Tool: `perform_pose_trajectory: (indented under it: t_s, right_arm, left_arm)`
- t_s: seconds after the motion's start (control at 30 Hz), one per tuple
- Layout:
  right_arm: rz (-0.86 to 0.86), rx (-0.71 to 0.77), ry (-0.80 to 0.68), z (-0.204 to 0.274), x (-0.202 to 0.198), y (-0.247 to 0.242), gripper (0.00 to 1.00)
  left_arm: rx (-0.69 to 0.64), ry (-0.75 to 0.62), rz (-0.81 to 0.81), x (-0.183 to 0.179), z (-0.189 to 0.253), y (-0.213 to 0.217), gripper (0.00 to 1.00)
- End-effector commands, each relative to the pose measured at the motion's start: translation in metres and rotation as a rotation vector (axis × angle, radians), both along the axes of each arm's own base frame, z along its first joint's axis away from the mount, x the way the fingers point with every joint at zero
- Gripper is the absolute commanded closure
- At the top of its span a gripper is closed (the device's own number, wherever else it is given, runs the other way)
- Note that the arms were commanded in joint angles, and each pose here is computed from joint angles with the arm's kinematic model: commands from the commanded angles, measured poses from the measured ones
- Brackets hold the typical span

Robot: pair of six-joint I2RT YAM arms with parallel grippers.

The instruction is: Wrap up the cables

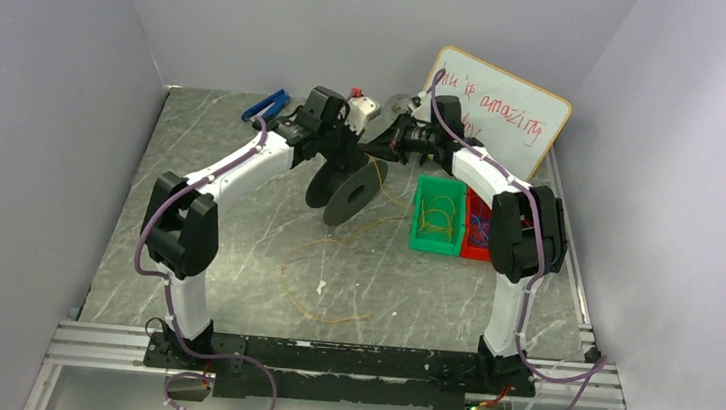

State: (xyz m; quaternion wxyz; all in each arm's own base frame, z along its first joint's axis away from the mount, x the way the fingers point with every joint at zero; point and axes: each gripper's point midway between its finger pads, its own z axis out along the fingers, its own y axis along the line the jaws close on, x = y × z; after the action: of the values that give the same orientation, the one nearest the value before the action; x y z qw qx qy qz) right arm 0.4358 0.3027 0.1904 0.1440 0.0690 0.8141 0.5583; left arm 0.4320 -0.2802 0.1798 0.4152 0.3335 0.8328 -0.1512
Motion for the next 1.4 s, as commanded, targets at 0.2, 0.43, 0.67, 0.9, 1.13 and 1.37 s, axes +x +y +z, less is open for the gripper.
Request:
perform_pose_trajectory:
  t_s: [0.2, 0.43, 0.67, 0.9, 1.13, 1.37]
  right_arm:
    - [-0.019, 0.001, -0.073, 0.016, 0.012, 0.000, 1.00]
    - [0.002, 0.014, -0.091, 0.023, 0.012, 0.003, 1.00]
    - [0.004, 0.021, -0.092, 0.023, 0.015, 0.004, 1.00]
    - [-0.003, -0.001, -0.094, 0.017, 0.017, 0.002, 1.00]
    - [-0.001, 0.003, -0.101, 0.020, 0.019, 0.003, 1.00]
    - [-0.004, 0.000, -0.098, 0.018, 0.021, 0.003, 1.00]
  left_arm:
    - [-0.013, 0.013, -0.036, -0.006, 0.004, -0.006, 0.97]
    - [-0.013, 0.014, -0.044, -0.006, 0.004, -0.007, 0.97]
    - [-0.010, 0.015, -0.048, -0.006, 0.004, -0.007, 0.97]
    - [-0.011, 0.014, -0.032, -0.004, 0.005, -0.006, 0.76]
    - [-0.015, 0.014, -0.037, -0.005, 0.009, -0.006, 0.58]
    - [-0.017, 0.008, -0.044, -0.003, 0.016, -0.002, 0.35]
